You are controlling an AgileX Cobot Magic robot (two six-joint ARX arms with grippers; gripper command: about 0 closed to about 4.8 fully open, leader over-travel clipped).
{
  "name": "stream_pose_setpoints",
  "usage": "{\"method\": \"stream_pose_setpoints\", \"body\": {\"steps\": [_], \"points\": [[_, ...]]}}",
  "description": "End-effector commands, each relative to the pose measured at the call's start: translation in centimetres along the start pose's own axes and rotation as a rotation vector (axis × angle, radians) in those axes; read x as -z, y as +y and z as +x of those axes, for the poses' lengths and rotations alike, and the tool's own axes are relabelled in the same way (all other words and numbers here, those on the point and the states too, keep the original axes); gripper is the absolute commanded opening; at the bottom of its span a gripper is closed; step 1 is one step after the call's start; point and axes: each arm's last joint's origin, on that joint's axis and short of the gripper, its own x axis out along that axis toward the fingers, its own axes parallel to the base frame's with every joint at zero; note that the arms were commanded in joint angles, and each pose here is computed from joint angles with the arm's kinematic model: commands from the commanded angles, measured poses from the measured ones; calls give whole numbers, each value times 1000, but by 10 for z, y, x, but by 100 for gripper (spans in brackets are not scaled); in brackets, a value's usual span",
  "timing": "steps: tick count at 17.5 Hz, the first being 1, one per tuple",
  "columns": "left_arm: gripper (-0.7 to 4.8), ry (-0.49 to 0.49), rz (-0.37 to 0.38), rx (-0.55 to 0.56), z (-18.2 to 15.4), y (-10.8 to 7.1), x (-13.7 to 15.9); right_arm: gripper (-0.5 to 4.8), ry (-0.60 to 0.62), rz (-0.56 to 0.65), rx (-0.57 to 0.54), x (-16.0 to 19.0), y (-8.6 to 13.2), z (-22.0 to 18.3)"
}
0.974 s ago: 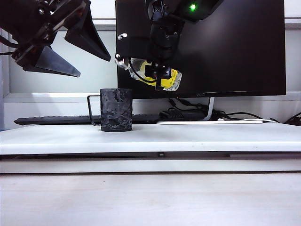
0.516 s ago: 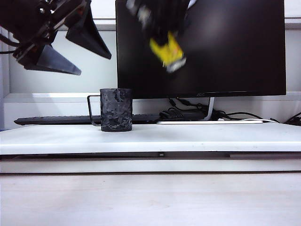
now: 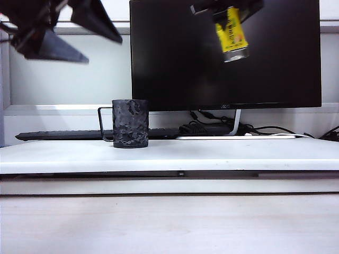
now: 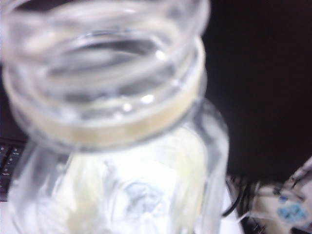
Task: Carefully pick up the bottle and pour some water from the bottle into the cup.
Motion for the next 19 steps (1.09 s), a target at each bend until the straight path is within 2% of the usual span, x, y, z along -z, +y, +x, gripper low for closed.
{"method": "stream_pose_setpoints", "body": {"steps": [1, 6, 8, 19], "points": [[479, -49, 12, 3, -4, -1, -7, 143, 131, 122, 31, 30, -8, 10], [479, -45, 12, 3, -5, -2, -7, 141, 275, 211, 59, 94, 2, 15], [479, -32, 9, 13, -5, -2, -5, 110, 287, 223, 63, 114, 5, 16], [479, -25, 10, 13, -5, -2, -5, 106, 342, 270, 60, 176, 9, 11]]}}
